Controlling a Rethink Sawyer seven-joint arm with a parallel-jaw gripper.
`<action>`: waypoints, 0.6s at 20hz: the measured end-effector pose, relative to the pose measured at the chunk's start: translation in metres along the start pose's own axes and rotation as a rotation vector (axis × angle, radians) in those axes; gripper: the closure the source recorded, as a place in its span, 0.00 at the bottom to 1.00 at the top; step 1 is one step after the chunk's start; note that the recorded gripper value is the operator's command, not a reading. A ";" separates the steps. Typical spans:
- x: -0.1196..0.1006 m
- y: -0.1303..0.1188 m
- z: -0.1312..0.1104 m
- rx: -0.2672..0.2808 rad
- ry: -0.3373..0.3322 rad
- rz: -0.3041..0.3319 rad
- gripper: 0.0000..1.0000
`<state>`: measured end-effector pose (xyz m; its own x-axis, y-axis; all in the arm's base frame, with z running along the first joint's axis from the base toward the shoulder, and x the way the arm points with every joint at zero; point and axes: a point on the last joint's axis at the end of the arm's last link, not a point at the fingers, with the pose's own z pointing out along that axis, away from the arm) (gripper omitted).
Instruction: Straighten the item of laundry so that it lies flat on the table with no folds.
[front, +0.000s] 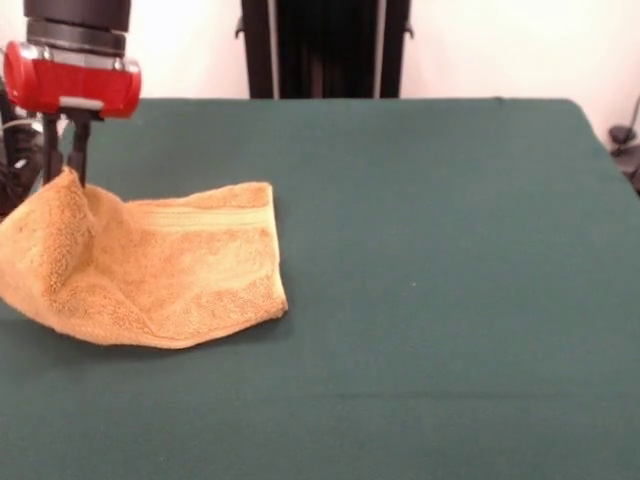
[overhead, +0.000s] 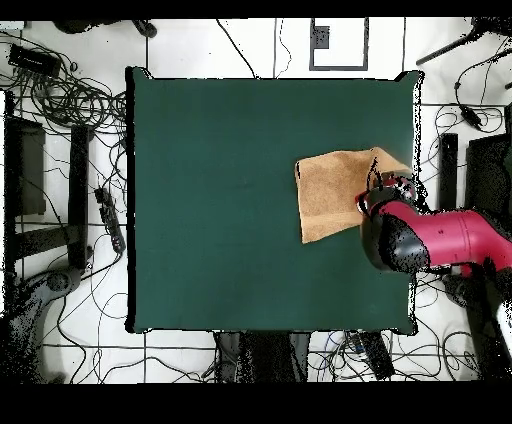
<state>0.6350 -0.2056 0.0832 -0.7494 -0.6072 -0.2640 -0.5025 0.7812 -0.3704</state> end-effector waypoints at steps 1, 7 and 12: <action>-0.001 -0.003 -0.003 0.001 -0.005 0.001 1.00; -0.005 -0.044 -0.031 0.024 -0.045 -0.016 1.00; -0.006 -0.085 -0.056 0.067 -0.086 -0.077 1.00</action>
<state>0.6579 -0.2603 0.1661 -0.6686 -0.6775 -0.3065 -0.5253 0.7220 -0.4502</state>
